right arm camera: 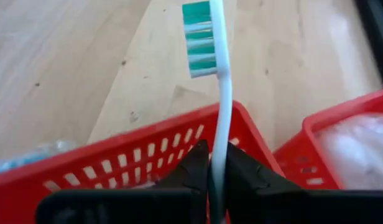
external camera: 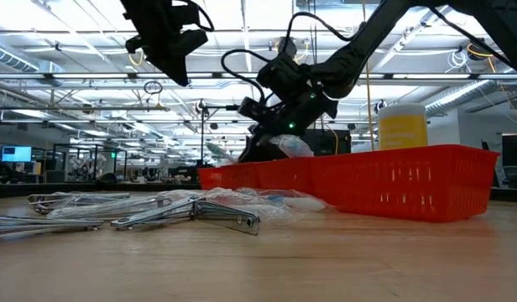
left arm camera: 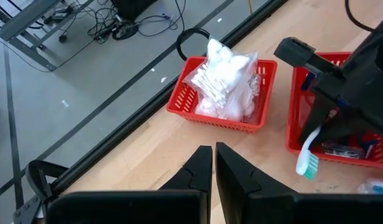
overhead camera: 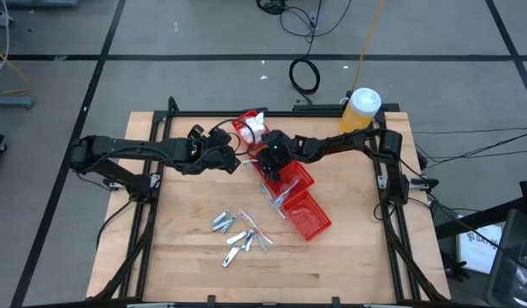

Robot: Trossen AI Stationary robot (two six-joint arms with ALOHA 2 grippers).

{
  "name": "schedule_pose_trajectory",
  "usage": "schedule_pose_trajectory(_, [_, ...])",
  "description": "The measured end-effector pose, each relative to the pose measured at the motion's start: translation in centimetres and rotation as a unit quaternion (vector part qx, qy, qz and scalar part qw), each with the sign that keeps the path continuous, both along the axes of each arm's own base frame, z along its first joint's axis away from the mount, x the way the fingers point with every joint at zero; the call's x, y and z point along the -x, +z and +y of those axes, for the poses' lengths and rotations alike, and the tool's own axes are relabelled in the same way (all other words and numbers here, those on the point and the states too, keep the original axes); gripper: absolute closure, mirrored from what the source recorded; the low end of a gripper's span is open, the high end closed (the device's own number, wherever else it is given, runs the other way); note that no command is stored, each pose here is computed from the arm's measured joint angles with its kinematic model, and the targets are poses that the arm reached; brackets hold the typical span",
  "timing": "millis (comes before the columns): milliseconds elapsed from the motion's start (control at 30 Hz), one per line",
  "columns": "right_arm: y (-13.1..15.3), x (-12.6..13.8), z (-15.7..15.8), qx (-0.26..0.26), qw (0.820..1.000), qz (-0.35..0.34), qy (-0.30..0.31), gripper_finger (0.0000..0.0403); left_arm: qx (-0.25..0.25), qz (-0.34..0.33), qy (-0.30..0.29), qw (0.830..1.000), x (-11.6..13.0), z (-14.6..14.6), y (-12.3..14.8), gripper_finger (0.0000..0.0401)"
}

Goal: Pick & Place Travel size toiletries
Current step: Put the green toothbrush into the bottom middle red bin

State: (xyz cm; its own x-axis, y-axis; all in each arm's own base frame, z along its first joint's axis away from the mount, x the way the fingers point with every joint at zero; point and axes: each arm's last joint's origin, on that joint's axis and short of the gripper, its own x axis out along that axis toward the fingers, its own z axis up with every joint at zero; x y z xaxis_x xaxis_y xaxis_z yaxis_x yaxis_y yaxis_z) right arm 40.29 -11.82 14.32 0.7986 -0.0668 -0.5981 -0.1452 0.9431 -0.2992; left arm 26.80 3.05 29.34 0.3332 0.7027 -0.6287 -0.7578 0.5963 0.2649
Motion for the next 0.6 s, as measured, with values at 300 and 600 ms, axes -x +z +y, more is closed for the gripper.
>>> schedule_pose_trajectory(300, [1.8, -0.3, 1.7, 0.075, 0.997, -0.005, -0.019, 0.0383, 0.0, 0.002, 0.0, 1.0, 0.0, 0.0, 0.0, 0.038])
schedule_pose_trajectory(600, [7.0, 1.9, 4.3, 0.049, 0.999, 0.006, -0.013, 0.0386, 0.0, 0.003, 0.0, 1.0, 0.0, 0.0, 0.0, 0.038])
